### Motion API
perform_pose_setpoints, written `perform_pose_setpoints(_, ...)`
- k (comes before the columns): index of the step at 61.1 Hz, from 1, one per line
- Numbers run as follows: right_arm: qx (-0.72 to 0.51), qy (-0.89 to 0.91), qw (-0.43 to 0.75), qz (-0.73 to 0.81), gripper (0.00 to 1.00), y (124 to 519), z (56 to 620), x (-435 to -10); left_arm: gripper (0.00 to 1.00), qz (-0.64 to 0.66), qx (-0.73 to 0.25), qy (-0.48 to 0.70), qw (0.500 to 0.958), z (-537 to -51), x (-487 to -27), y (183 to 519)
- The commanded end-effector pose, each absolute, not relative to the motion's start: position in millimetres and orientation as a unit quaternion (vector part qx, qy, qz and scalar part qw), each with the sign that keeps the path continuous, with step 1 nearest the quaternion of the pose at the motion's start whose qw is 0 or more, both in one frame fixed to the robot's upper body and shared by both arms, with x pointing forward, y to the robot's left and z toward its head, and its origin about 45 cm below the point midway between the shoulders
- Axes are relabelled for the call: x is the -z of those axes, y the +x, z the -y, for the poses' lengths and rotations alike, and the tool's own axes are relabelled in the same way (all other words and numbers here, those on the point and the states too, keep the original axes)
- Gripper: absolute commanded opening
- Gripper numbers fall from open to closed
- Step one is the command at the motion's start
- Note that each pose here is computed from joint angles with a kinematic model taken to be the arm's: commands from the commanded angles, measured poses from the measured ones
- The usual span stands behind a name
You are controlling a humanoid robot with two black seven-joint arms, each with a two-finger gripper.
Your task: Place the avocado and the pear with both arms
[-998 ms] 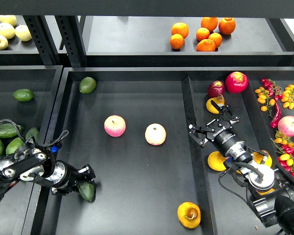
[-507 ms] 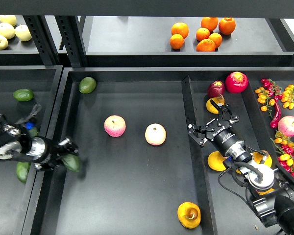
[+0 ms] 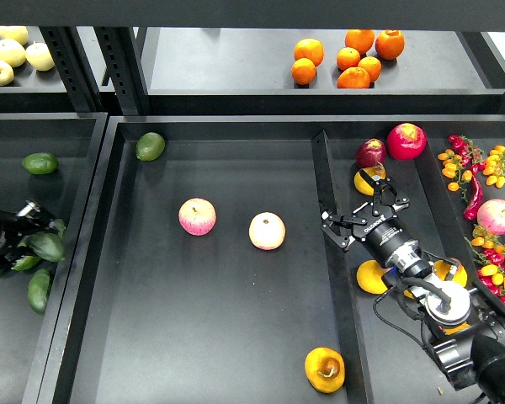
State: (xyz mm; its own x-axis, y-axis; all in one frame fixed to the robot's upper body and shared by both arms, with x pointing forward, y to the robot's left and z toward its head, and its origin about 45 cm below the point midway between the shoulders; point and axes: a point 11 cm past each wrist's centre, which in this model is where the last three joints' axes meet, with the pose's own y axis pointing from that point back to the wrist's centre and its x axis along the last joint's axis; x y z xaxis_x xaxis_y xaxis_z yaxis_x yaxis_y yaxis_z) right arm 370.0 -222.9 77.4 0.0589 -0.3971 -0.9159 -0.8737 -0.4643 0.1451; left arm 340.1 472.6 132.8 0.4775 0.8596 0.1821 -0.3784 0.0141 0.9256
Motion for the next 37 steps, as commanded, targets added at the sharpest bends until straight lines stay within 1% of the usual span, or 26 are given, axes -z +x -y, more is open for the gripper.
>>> perform_pose_setpoints(1,-0.507,-0.690,0.233,-0.461,0.99,370.1,222.8,-77.6,0.36,-0.234,-0.475,0.530,0.662,-491.9,-140.3,332.8)
perform_pose_setpoints(11,-0.507,-0.690,0.233,-0.462,0.99,369.9,223.0,-77.1,0.36,-0.250,-0.496,0.524,0.646,-513.5,-145.4,322.5)
perform_pose_setpoints(28,-0.507,-0.690,0.233,-0.462,0.99,369.9,223.0,-77.1,0.37,-0.275,-0.523,0.499,0.634,-527.0,-146.6,318.8)
perform_pose_setpoints(37,-0.507,-0.689,0.232,-0.462,0.99,369.7,223.2,-76.7,0.37,-0.282,-0.537,0.500,0.618,-540.4,-147.0,314.0)
